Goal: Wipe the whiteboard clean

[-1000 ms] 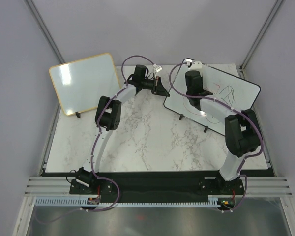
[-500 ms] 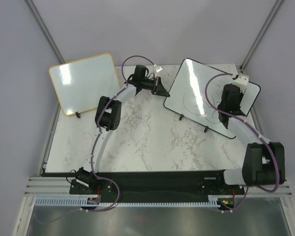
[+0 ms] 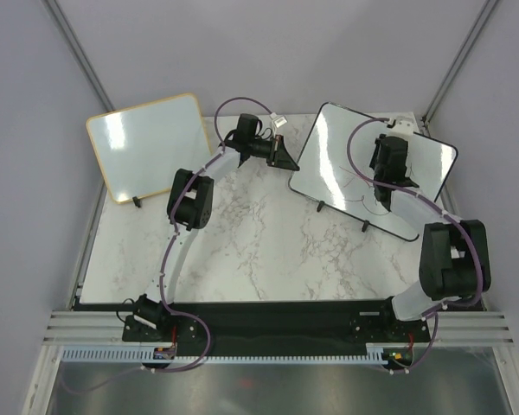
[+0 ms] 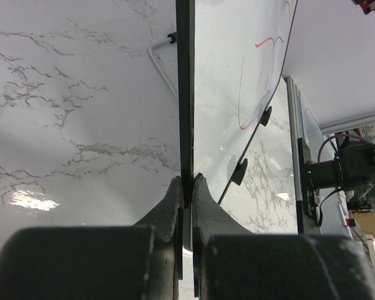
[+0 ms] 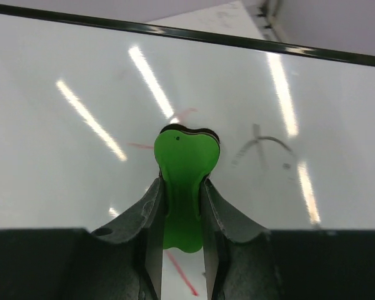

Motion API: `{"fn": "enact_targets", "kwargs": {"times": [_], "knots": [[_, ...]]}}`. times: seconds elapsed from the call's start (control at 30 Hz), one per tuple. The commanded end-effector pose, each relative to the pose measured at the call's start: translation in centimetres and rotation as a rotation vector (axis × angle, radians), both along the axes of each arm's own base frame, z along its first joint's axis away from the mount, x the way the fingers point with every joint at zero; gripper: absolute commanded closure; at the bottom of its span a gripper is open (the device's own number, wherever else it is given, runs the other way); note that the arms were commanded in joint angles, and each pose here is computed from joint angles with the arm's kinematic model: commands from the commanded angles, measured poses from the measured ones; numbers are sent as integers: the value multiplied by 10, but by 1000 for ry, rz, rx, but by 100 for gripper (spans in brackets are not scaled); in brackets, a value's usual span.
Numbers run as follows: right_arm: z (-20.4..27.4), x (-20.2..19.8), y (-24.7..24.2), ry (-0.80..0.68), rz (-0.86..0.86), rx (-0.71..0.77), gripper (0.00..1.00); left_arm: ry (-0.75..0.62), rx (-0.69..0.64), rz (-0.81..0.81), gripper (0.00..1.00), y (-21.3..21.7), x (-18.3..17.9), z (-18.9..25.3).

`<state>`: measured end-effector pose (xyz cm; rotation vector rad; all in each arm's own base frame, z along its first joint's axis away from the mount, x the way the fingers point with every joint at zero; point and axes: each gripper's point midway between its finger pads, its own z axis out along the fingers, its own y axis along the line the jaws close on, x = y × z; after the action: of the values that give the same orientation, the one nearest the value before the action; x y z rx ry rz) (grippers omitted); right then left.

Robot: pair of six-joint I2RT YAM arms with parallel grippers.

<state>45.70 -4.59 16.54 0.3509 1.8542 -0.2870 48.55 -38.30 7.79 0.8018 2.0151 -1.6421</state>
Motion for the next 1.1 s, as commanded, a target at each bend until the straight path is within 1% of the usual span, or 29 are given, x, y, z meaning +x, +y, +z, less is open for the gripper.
{"fn": "enact_targets", "kwargs": {"times": [0.0,0.07,0.1,0.13,0.17,0.2,0.23,0.3,0.33,0.37,0.53,0.57,0.6,0.63,0.7,0.77,0.8,0.83,0.9,1.07], "knots": [[9,33,67,-59,259,92,100,-124,33,76,98,2,21,19],[5,39,70,-48,281,72,100,-122,32,73,98,2,20,19],[-12,41,70,7,286,55,100,-125,31,72,98,2,20,19],[-8,48,72,22,297,35,100,-122,32,72,98,2,20,18],[-24,42,76,112,316,12,100,-123,30,72,98,2,20,18],[-30,45,73,154,314,-29,100,-124,30,72,98,2,20,18],[-39,39,68,208,300,-65,100,-126,30,72,98,2,21,19],[-40,26,43,234,182,-135,100,-121,31,70,98,2,20,18],[-39,20,35,235,150,-154,100,-124,29,71,98,2,20,19],[-32,17,25,203,115,-160,100,-124,30,70,98,2,20,19],[5,-22,-14,124,-23,-211,100,-138,37,70,98,3,20,18],[12,-27,-25,98,-55,-211,100,-138,39,72,98,4,21,18],[20,-36,-50,64,-99,-178,100,-138,43,70,98,4,20,17],[20,-36,-50,63,-99,-178,100,-138,43,70,98,4,20,17],[16,-41,-74,73,-159,-162,100,-142,44,68,98,4,20,17],[15,-38,-84,78,-184,-155,100,-146,47,69,98,3,20,17],[9,-34,-84,96,-174,-156,100,-149,50,71,98,4,20,16],[13,-27,-81,87,-154,-152,100,-152,50,70,98,4,20,17],[5,-14,-69,101,-95,-121,100,-152,52,69,98,3,20,16],[20,21,-22,21,31,-110,100,-160,54,69,98,3,20,17]]}}
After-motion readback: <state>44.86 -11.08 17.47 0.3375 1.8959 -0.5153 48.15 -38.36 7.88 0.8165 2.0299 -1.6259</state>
